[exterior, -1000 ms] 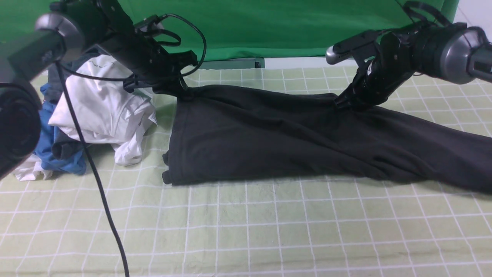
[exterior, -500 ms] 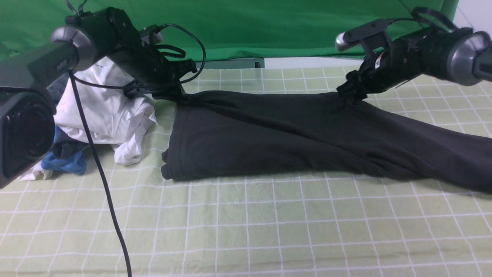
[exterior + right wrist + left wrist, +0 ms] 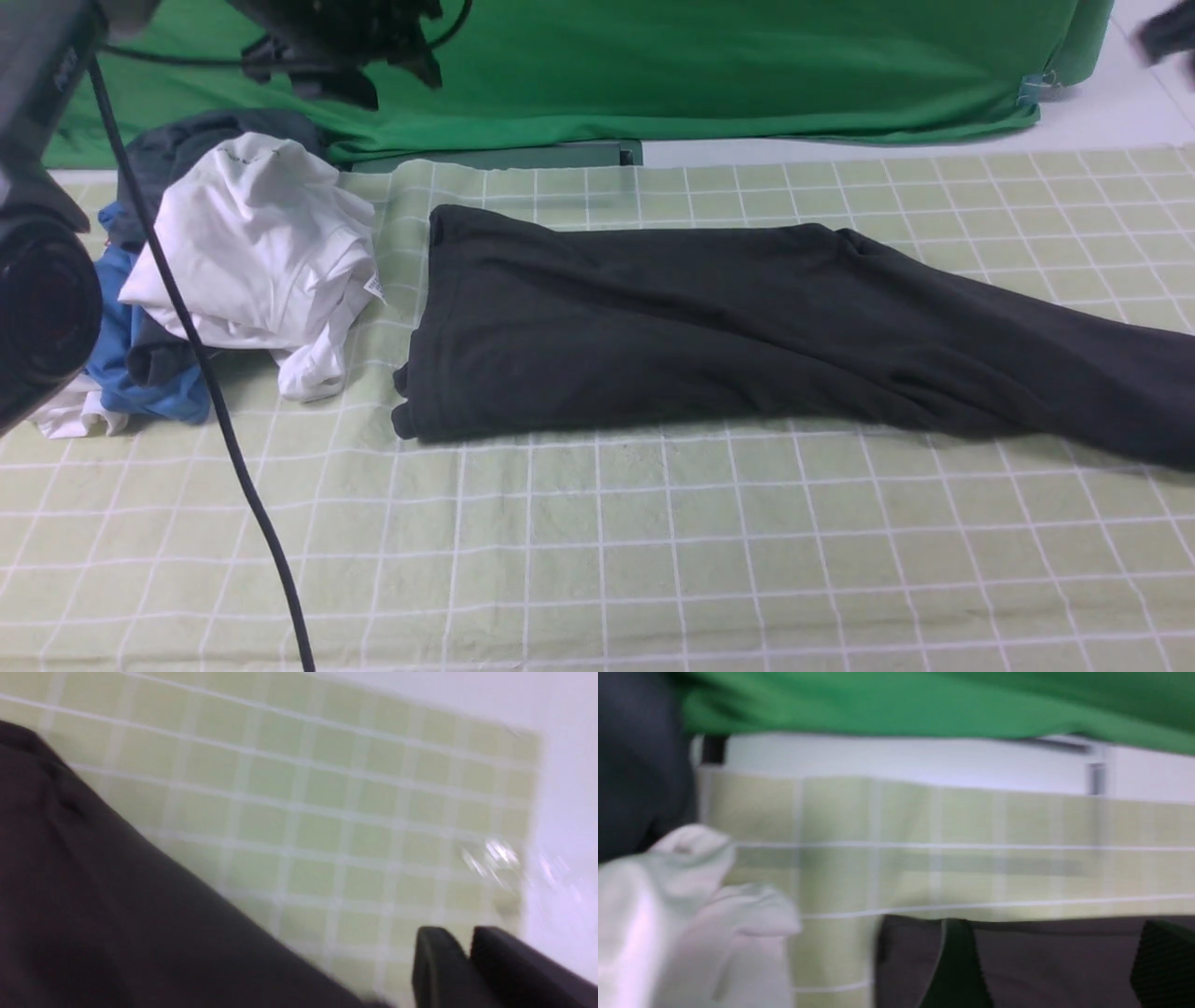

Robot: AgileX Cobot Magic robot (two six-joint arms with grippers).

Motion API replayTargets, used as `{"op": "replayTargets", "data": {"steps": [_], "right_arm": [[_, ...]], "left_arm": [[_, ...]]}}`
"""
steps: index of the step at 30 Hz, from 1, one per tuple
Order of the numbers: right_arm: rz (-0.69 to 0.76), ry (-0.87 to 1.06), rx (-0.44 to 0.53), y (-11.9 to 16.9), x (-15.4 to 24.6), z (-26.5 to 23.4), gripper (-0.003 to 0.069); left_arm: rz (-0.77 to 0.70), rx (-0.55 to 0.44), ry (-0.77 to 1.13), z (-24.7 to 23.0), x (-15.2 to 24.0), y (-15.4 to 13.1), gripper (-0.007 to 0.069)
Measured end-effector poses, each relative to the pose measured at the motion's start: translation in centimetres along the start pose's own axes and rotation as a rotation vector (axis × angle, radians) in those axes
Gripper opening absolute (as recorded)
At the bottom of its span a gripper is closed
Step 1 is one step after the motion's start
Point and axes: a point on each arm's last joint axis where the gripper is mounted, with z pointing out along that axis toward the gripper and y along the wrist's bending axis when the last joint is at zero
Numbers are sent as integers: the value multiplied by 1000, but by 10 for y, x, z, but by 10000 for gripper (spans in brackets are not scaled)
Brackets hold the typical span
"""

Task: Fold a long-sleeved shirt over a green coffee tablecloth.
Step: 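Pull the folded dark garment lengthwise by its ends to straighten it flat on the table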

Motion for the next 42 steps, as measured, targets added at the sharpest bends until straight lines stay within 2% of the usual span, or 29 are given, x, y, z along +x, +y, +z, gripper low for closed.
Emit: {"op": "replayTargets", "data": {"steps": [1, 4, 7, 10, 16, 17, 19, 21, 24, 26, 30, 32, 35, 37, 42], "right_arm": [[65, 36, 25, -21, 15, -16, 23], [158, 72, 55, -45, 42, -34, 7], [224, 131, 65, -58, 73, -39, 5], [295, 228, 41, -66, 109, -18, 27], [418, 282, -42, -67, 145, 39, 230], [436, 299, -61, -67, 149, 53, 306], [455, 321, -86, -67, 150, 77, 399], [472, 326, -107, -65, 150, 92, 439], [505, 332, -145, -62, 151, 114, 452], [518, 331, -156, -61, 152, 130, 445], [508, 327, -162, -60, 154, 151, 365], [486, 328, -169, -59, 156, 163, 236], [475, 310, -166, -59, 156, 168, 78], [470, 285, -156, -62, 152, 168, 46], [448, 195, -113, -78, 129, 157, 42]], "left_arm": [[10, 29, -12, -10, -4, -6, 493], [12, 59, -16, -16, -6, -11, 498], [11, 72, -8, -18, -5, -13, 498], [19, 81, -2, -18, -5, -14, 498], [25, 91, 4, -16, -4, -14, 498], [24, 91, 8, -14, -4, -14, 498], [21, 93, 18, -9, -2, -12, 498], [16, 96, 26, -5, -1, -11, 498], [10, 96, 41, 3, 0, -8, 498], [7, 95, 48, 7, 1, -7, 498], [4, 97, 53, 9, 2, -6, 498], [-3, 109, 58, 12, 3, -7, 498], [-15, 133, 65, 14, 3, -8, 498], [-22, 147, 69, 16, 4, -8, 498], [-25, 155, 69, 16, 4, -9, 498]]}}
